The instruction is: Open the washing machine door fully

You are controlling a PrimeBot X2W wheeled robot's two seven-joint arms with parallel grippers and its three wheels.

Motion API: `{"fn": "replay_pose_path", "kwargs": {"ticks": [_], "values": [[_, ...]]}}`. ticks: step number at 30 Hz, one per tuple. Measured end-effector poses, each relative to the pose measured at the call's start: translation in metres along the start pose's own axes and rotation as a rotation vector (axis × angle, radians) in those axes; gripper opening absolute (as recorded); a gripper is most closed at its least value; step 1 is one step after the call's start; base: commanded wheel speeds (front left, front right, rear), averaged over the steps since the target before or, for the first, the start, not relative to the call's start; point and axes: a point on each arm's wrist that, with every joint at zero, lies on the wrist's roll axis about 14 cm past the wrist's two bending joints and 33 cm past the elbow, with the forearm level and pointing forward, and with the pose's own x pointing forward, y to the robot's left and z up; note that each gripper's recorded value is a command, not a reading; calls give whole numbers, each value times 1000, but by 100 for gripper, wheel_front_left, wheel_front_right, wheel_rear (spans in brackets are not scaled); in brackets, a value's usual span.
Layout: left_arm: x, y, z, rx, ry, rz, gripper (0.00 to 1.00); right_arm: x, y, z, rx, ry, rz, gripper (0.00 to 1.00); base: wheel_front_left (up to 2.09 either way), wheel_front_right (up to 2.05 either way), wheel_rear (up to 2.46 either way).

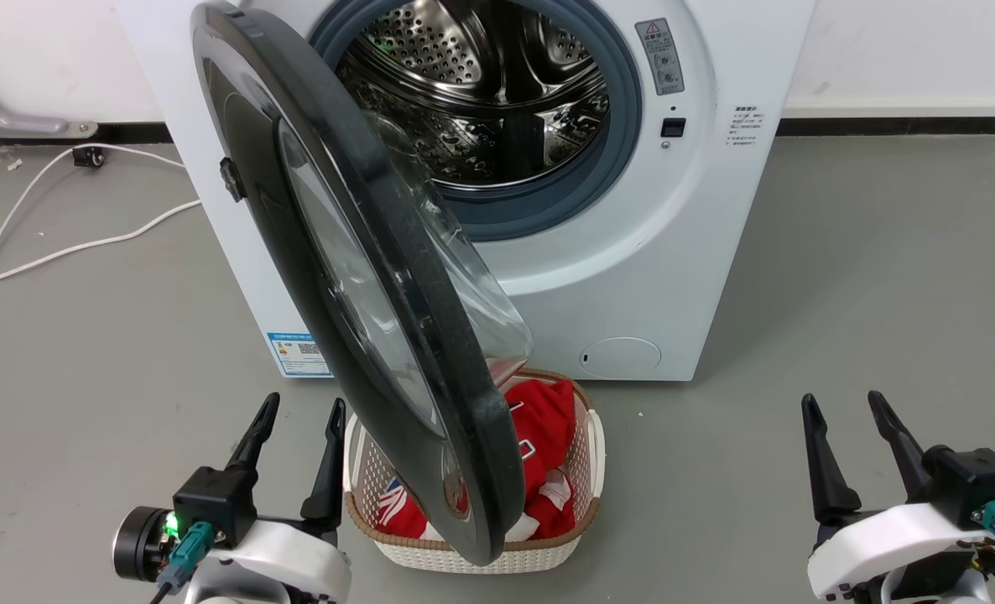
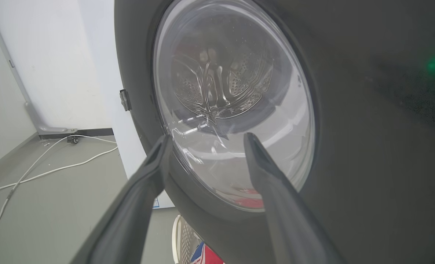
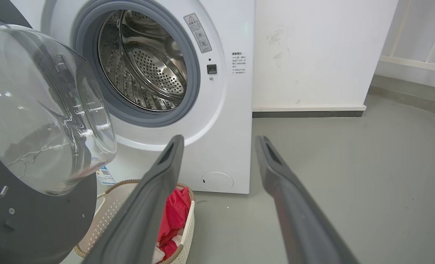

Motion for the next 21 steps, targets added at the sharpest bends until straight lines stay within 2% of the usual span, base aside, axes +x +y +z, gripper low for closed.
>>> {"fn": "replay_pose_path", "kwargs": {"ticks": [4, 5, 6, 7, 8, 14, 21], "values": [[0, 1, 0, 0, 1, 3, 100, 0, 1, -1, -1, 1, 0, 100, 0, 0, 0], [0, 1, 0, 1, 3, 6, 88, 0, 1, -1, -8, 0, 0, 100, 0, 0, 0], [0, 2, 0, 1, 6, 7, 46, 0, 1, -1, -11, 0, 1, 100, 0, 0, 0], [1, 2, 0, 1, 6, 7, 18, 0, 1, -1, -12, -2, 1, 100, 0, 0, 0], [1, 2, 0, 1, 8, 8, 0, 0, 1, -1, -13, -1, 1, 100, 0, 0, 0], [7, 13, 21, 6, -59, 49, 0, 1, 1, 0, -20, -5, 0, 100, 0, 0, 0], [23, 23, 91, 7, -257, 87, 0, 1, -2, 1, -20, -12, -9, 100, 0, 0, 0]]}}
